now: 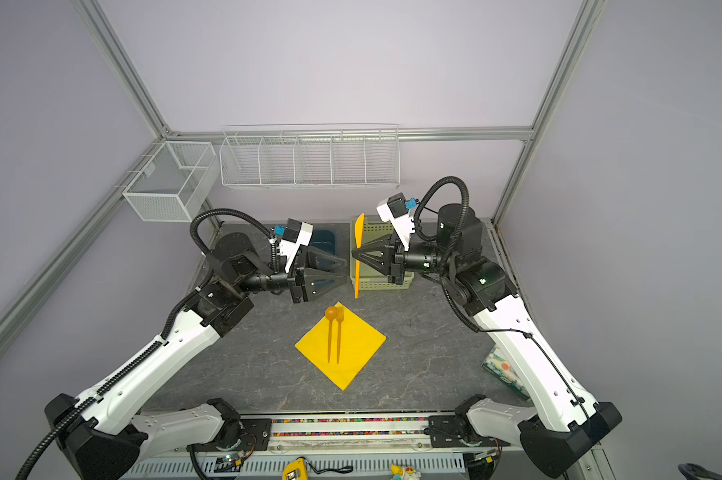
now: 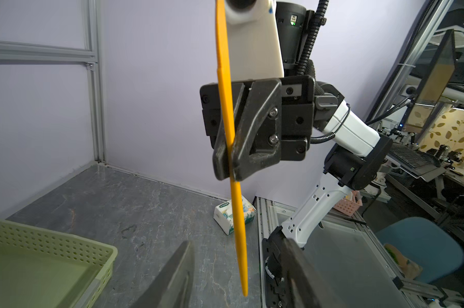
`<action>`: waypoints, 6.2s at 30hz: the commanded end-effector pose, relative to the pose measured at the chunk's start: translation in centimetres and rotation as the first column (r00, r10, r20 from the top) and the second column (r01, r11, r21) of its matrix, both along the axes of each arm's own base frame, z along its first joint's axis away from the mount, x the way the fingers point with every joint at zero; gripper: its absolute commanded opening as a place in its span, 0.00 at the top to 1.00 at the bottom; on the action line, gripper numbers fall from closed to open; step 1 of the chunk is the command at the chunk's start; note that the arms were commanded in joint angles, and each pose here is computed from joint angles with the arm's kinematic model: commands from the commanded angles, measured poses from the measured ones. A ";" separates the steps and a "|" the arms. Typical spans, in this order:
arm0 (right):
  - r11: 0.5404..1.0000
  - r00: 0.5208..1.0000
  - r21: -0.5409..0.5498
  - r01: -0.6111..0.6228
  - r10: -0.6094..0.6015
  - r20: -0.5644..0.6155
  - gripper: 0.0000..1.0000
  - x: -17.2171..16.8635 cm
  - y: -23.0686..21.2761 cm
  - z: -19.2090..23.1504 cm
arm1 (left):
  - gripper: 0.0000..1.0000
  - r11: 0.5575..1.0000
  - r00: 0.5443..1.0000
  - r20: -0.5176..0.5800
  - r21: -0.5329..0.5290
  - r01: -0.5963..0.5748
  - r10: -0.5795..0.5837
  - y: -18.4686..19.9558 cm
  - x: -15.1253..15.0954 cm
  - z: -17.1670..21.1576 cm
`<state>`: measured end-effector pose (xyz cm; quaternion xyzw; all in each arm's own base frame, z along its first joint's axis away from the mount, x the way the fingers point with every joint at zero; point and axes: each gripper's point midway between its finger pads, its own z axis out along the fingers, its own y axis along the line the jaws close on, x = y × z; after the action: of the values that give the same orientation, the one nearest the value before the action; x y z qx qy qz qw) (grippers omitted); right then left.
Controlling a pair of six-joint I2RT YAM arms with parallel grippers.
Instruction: Place the utensils on the paper napkin and roll it up
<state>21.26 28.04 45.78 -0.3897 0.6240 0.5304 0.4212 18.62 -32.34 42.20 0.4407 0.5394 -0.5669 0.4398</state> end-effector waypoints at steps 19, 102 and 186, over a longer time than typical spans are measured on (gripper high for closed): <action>0.992 0.989 0.057 -0.117 0.111 0.095 0.93 -4.4 -0.9 4.3 | 0.74 0.987 0.985 0.074 0.042 0.152 -0.155 -2.7 -3.8 0.4; 0.907 0.907 0.001 0.421 -0.420 -0.021 0.78 9.3 4.3 -0.1 | 1.00 0.743 0.768 0.077 0.208 -0.636 0.636 0.6 10.3 -1.3; 0.489 0.451 -0.851 0.190 -0.814 -0.366 0.93 4.7 5.3 -34.2 | 0.75 0.391 0.505 0.103 0.509 -0.767 0.857 16.2 11.5 -13.2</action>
<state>26.62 33.91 13.30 -0.0691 0.9687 0.2045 0.1226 29.81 -16.99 29.61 0.1673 0.8394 -0.1807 0.4845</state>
